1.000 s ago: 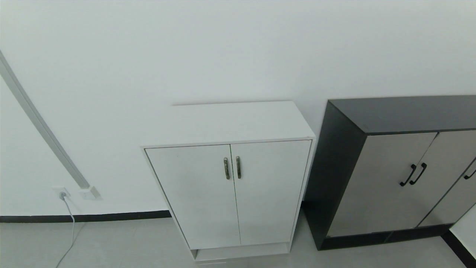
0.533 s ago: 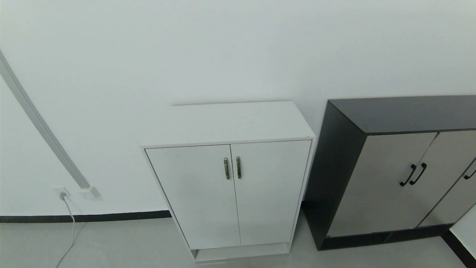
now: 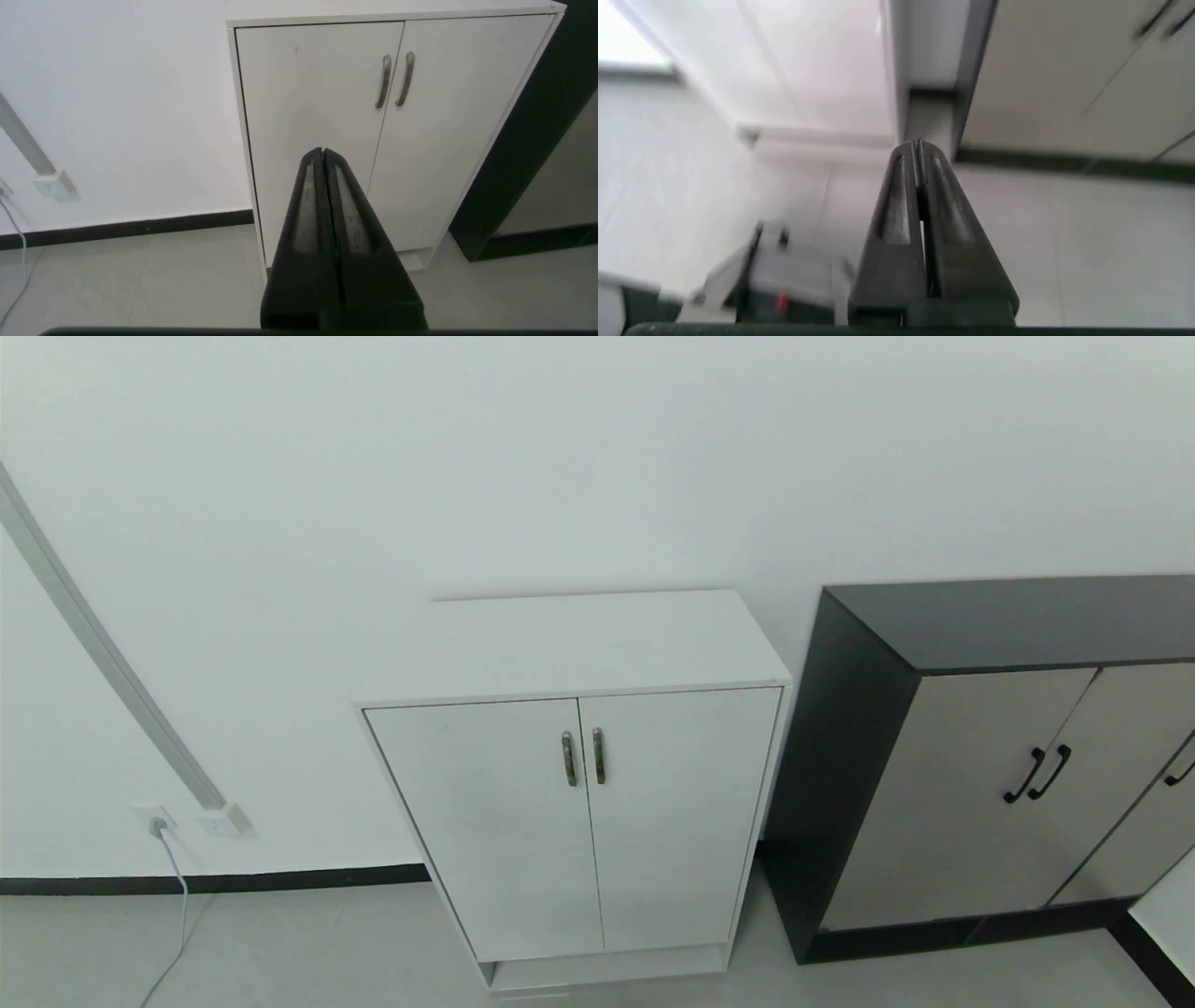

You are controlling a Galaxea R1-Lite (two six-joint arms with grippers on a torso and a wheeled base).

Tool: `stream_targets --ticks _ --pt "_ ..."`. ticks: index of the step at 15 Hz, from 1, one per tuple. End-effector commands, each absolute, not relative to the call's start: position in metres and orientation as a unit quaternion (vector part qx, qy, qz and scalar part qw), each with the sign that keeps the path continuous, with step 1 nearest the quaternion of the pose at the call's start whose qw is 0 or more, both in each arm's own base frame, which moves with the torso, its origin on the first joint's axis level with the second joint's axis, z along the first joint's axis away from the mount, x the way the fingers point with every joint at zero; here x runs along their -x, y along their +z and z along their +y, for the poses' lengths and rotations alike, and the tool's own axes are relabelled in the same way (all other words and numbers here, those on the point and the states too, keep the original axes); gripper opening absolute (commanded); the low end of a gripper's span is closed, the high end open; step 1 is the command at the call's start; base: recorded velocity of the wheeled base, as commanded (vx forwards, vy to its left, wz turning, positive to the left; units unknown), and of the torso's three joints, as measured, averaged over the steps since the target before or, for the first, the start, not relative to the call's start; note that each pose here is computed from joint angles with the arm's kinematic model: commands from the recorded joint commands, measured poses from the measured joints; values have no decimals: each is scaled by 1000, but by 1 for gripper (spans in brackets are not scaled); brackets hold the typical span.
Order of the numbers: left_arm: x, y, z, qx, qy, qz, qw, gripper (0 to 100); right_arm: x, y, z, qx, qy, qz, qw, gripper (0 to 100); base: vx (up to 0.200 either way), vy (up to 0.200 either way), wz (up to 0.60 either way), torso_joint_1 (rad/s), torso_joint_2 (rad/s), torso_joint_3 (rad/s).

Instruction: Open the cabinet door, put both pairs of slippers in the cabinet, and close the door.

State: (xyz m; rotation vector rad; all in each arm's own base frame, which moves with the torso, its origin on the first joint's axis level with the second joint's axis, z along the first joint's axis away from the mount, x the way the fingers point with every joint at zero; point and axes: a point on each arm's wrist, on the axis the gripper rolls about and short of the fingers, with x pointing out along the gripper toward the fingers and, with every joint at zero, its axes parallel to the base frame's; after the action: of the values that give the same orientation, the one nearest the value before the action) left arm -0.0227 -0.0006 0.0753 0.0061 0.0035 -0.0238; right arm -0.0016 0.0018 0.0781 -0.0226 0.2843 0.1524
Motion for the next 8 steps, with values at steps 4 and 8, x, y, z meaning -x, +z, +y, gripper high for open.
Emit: stream_targets --ticks 4,8 --pt "23 75 -1 -3 -12 2 1000 0 21 75 2 6 41 16 999 0 0 0 0 0 0 0" --pt "23 75 -1 -3 -12 1 1000 0 23 75 1 -10 31 2 999 0 0 0 0 0 0 0"
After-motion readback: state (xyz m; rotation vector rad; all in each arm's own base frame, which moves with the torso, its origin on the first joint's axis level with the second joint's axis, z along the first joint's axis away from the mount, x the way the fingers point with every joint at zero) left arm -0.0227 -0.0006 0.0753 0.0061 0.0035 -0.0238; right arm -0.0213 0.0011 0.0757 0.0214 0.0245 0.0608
